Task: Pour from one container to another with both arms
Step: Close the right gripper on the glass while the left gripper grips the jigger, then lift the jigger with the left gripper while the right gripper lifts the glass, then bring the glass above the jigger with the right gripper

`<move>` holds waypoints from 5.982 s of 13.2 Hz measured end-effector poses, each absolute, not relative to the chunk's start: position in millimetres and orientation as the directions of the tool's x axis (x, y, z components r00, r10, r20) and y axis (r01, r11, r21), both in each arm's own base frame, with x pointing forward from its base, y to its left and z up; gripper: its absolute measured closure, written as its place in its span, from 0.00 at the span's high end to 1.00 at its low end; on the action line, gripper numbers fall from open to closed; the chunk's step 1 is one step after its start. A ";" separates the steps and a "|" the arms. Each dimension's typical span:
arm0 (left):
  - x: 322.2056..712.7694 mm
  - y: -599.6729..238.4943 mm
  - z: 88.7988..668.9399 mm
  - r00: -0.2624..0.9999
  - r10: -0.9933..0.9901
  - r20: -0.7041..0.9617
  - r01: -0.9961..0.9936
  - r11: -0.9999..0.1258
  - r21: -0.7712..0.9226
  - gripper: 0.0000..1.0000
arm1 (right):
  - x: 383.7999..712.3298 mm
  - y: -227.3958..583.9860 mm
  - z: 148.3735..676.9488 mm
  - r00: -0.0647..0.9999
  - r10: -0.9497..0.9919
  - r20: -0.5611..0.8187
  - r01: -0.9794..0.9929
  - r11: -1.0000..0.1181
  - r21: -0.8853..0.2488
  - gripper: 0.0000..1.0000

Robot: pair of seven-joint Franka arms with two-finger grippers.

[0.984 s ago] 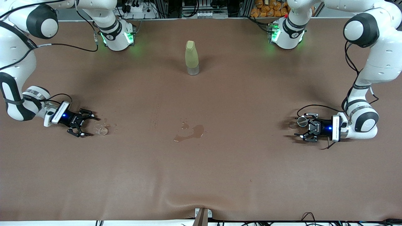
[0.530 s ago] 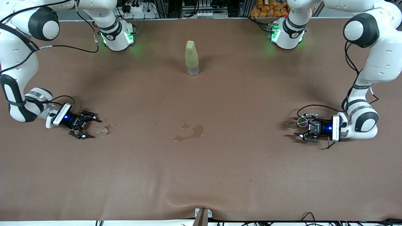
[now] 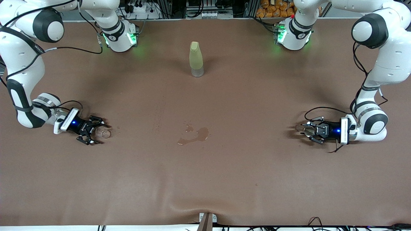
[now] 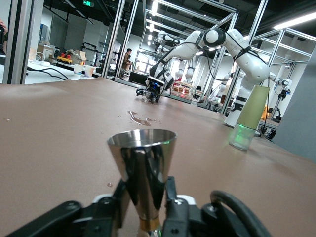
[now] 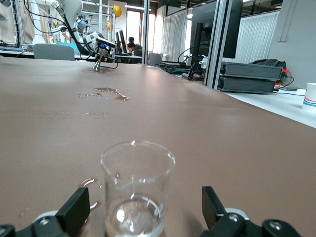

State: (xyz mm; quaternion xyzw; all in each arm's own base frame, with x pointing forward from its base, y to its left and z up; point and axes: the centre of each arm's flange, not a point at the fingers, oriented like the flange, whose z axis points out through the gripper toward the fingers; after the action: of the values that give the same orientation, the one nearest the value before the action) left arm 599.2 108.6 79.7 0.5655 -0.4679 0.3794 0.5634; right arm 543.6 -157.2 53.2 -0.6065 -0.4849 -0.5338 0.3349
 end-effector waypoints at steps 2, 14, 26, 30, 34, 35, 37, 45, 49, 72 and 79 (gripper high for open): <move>596.8 110.5 77.8 0.279 -0.109 0.954 -0.955 0.075 0.288 0.27 | 549.7 -143.1 53.1 -0.050 0.220 0.974 0.945 -0.306 0.117 1.00; 667.5 48.7 143.9 0.213 -0.043 0.976 -0.977 0.018 0.214 0.21 | 556.8 -124.8 52.4 -0.060 0.219 0.974 0.946 -0.299 0.125 0.35; 682.4 -160.7 155.1 0.142 -0.066 0.988 -0.983 0.109 0.149 0.21 | 572.6 -77.4 75.5 -0.025 0.092 0.995 0.972 -0.229 0.046 0.17; 671.5 -257.7 159.3 0.127 -0.047 0.991 -0.988 0.082 0.131 0.21 | 584.8 -47.7 111.0 -0.032 0.040 0.999 0.987 -0.154 0.038 0.17; 642.4 -351.7 153.9 0.133 -0.098 0.986 -0.988 0.059 0.139 0.21 | 593.5 -29.2 163.9 0.049 0.019 0.999 0.996 -0.076 -0.048 0.17; 634.9 -366.8 150.0 0.135 -0.113 0.984 -0.988 0.055 0.142 0.21 | 595.0 -27.3 181.1 0.072 0.016 0.997 0.995 -0.064 -0.070 0.17; 623.3 -389.1 144.7 0.130 -0.111 0.985 -0.990 0.041 0.135 0.21 | 594.5 -24.0 216.0 0.118 0.023 0.993 0.992 -0.043 -0.117 0.17; 569.3 -481.0 146.4 0.069 0.061 0.996 -0.997 -0.011 0.070 0.21 | 564.7 15.6 278.1 0.222 0.024 0.975 0.975 0.015 -0.223 0.17; 559.7 -489.8 138.6 0.062 0.021 0.998 -0.998 -0.004 0.062 0.21 | 551.0 52.4 275.2 0.245 0.011 0.969 0.969 0.037 -0.245 0.17; 540.3 -507.7 121.1 0.045 0.021 0.999 -0.999 -0.016 0.045 0.21 | 472.2 267.3 236.8 0.320 -0.103 0.942 0.930 -0.155 -0.333 0.17; 546.2 -501.7 121.1 0.035 0.019 0.999 -0.999 -0.027 0.035 0.21 | 460.2 292.0 234.3 0.332 -0.124 0.935 0.919 -0.179 -0.351 0.17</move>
State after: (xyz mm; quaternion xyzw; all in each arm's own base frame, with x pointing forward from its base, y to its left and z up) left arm 546.2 -501.7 121.1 0.5108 -0.4797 0.5025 0.5065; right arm 460.2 292.0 234.3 -0.6036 -0.3295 -0.4745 0.5495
